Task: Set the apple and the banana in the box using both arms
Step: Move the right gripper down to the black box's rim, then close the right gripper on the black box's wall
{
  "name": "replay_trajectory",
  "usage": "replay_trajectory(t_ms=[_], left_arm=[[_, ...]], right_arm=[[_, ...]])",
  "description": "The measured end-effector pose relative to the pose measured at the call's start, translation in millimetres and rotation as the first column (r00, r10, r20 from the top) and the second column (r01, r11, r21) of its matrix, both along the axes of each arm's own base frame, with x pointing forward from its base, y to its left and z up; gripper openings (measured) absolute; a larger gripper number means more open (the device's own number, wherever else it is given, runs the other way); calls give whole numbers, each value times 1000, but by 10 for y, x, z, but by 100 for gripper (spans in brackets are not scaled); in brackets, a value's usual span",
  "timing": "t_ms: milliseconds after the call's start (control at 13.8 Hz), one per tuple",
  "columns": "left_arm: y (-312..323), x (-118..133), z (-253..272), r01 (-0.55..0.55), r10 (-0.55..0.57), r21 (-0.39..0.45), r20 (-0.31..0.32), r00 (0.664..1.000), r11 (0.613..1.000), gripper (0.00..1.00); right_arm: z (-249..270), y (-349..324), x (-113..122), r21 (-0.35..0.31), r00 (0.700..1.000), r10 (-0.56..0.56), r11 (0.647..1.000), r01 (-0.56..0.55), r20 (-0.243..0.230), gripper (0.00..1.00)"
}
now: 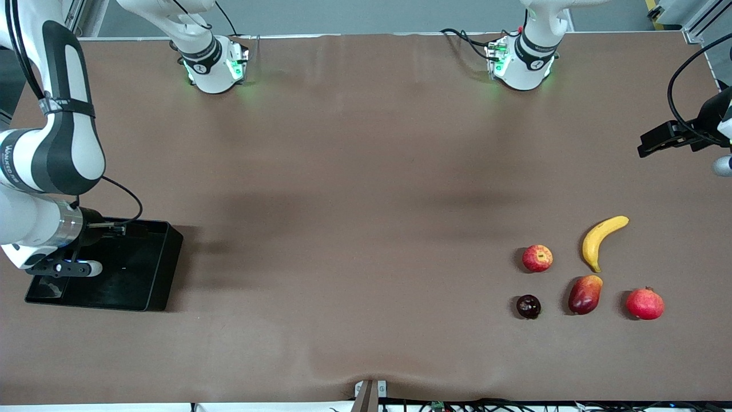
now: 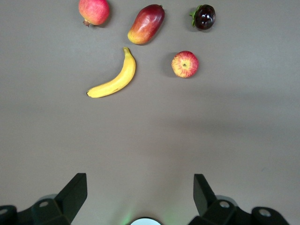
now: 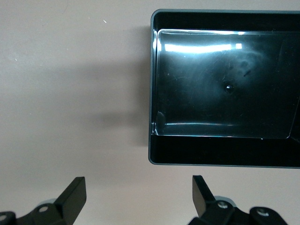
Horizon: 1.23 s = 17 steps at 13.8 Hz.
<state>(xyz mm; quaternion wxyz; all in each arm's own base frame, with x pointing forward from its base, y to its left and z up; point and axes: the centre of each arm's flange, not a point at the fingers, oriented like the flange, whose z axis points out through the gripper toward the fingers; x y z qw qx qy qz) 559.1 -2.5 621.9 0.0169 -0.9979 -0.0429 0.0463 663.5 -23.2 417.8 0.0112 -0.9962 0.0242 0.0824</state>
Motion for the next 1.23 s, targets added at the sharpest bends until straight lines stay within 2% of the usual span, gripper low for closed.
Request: replay_trajectory(t_ms=[218, 581, 944, 1234], left_arm=[[0, 0, 0, 0, 0, 0, 0, 1000, 1000, 100], [-1, 0, 0, 0, 0, 0, 0, 1000, 1000, 100], [-1, 1, -2, 0, 0, 0, 0, 1000, 1000, 100], [-2, 2, -4, 0, 0, 0, -1, 1000, 1000, 100]], right_arm=[[7, -4, 13, -1, 1000, -1, 1000, 1, 11, 100], [-144, -24, 102, -7, 994, -5, 1000, 6, 108, 100], [-716, -31, 168, -13, 994, -4, 1000, 6, 113, 100], [-1048, -21, 170, -14, 997, -2, 1000, 3, 72, 100]])
